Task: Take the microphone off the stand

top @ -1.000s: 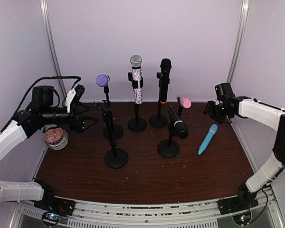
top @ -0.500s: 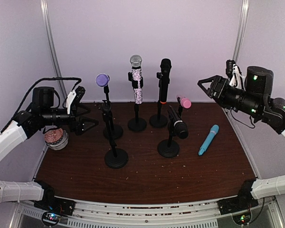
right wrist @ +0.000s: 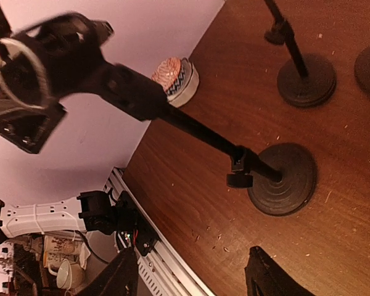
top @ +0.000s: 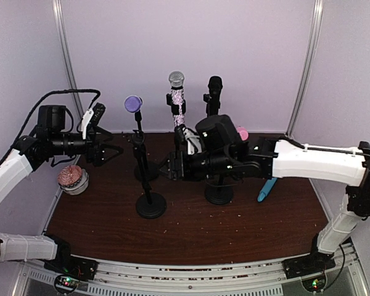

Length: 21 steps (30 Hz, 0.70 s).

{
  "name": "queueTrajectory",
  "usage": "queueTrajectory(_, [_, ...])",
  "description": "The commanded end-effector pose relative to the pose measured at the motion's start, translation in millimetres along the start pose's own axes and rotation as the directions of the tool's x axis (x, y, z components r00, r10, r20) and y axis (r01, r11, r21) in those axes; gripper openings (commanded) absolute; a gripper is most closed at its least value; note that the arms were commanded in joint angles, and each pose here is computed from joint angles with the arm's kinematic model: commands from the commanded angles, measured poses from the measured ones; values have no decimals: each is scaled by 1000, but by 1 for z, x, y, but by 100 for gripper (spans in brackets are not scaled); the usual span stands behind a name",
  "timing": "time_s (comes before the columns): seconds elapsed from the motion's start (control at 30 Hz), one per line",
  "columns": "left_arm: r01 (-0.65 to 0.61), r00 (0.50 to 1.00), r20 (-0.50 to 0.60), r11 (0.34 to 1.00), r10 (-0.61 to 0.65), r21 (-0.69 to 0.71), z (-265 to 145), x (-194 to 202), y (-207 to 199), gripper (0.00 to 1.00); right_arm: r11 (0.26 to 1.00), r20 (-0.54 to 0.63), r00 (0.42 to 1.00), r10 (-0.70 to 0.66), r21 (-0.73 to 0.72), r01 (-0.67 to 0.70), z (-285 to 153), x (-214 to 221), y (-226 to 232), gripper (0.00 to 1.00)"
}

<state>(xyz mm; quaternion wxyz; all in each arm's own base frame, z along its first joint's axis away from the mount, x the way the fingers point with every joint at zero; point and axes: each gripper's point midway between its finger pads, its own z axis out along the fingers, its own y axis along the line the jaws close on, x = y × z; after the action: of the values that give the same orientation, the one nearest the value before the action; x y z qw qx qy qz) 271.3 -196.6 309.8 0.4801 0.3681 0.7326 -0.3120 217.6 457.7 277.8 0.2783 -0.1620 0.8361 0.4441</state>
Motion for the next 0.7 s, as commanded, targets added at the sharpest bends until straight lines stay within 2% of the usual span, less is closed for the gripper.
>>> queueTrajectory(0.0, [17,1000,22,999,-18,29,-5,-12,-3,95,986,-74,995,73,-144,-83,27,12,19,60])
queueTrajectory(0.1, [6,1000,24,999,-7,36,-5,-13,-5,95,972,-156,979,129,-176,-156,51,30,11,60])
queueTrajectory(0.2, [-7,1000,26,999,6,35,-5,-14,-5,95,921,-198,952,234,-270,-282,67,34,10,60])
queueTrajectory(0.27, [-18,999,31,999,17,40,-6,-15,-6,95,902,-220,930,294,-257,-346,77,39,-4,58])
queueTrajectory(0.53, [-35,999,41,998,33,45,-8,-20,-7,94,903,-184,919,349,-195,-382,99,37,-28,56])
queueTrajectory(0.67, [-35,999,40,998,33,48,-8,-18,-8,94,898,-175,911,374,-177,-403,113,36,-37,49])
